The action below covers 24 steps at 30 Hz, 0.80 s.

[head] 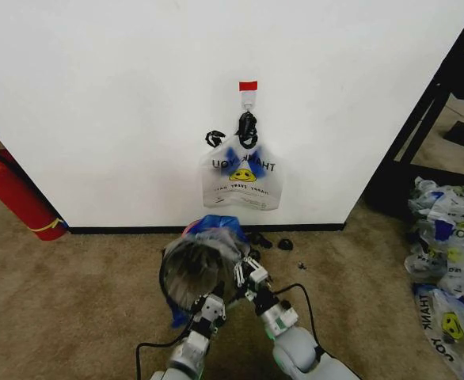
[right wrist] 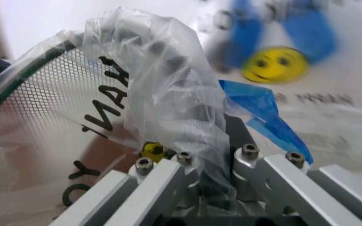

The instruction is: Pick up the garbage bag from the wall and place it over the trash bin.

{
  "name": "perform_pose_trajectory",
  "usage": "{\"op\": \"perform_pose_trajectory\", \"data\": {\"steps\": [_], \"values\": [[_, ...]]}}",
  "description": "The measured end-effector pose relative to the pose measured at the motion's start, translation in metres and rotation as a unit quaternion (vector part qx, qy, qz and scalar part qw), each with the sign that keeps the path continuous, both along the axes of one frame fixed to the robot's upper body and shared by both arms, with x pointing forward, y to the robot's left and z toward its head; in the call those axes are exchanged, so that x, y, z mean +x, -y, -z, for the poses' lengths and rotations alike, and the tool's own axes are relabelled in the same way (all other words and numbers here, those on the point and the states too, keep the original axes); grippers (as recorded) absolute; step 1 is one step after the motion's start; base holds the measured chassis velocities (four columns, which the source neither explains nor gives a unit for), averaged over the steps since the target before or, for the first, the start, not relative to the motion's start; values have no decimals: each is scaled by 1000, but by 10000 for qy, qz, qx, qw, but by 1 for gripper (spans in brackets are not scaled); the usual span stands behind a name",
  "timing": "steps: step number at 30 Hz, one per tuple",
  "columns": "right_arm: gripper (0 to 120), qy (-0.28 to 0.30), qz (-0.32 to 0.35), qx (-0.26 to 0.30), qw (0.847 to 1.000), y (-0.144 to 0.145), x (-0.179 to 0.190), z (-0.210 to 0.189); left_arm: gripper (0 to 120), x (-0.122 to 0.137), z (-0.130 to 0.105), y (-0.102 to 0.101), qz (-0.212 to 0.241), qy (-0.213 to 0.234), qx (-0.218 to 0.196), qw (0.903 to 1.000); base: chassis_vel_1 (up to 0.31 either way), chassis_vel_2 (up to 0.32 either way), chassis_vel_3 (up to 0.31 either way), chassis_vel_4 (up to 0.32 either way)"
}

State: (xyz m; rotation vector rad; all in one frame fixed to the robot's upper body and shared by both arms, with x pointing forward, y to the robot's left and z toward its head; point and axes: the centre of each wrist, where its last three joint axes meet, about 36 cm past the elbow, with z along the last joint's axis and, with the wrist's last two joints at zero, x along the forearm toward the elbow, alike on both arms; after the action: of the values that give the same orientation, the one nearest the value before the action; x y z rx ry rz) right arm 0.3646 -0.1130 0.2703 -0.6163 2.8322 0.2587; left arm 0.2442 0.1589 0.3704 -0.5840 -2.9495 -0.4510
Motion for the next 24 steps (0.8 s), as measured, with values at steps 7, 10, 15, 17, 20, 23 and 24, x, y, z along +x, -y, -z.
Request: {"op": "perform_pose_trajectory", "data": {"steps": [7,10,15,17,20,23,24], "values": [[0,-607,531,648,9946,-3,2,-10,19,5,-18,-32,-274,19,-506,9983,0,0,0,0],[0,-984,742,1102,9862,-1,3,-23,33,9,-22,-46,-336,-174,-1073,9935,0,0,0,0],[0,-1088,895,1377,9804,7,7,-30,48,13,-27,-49,-419,-330,-1448,9880,0,0,0,0],[0,-1061,905,1462,9794,12,8,-32,57,15,-27,-45,-495,-487,-1541,9856,0,0,0,0],[0,-1004,852,1506,9798,14,7,-34,69,18,-24,-42,-538,-655,-1584,9837,0,0,0,0],[0,-965,787,1542,9802,14,5,-35,79,19,-21,-40,-553,-780,-1638,9819,0,0,0,0],[0,-952,759,1569,9801,14,5,-35,83,20,-20,-40,-551,-842,-1681,9806,0,0,0,0]]}}
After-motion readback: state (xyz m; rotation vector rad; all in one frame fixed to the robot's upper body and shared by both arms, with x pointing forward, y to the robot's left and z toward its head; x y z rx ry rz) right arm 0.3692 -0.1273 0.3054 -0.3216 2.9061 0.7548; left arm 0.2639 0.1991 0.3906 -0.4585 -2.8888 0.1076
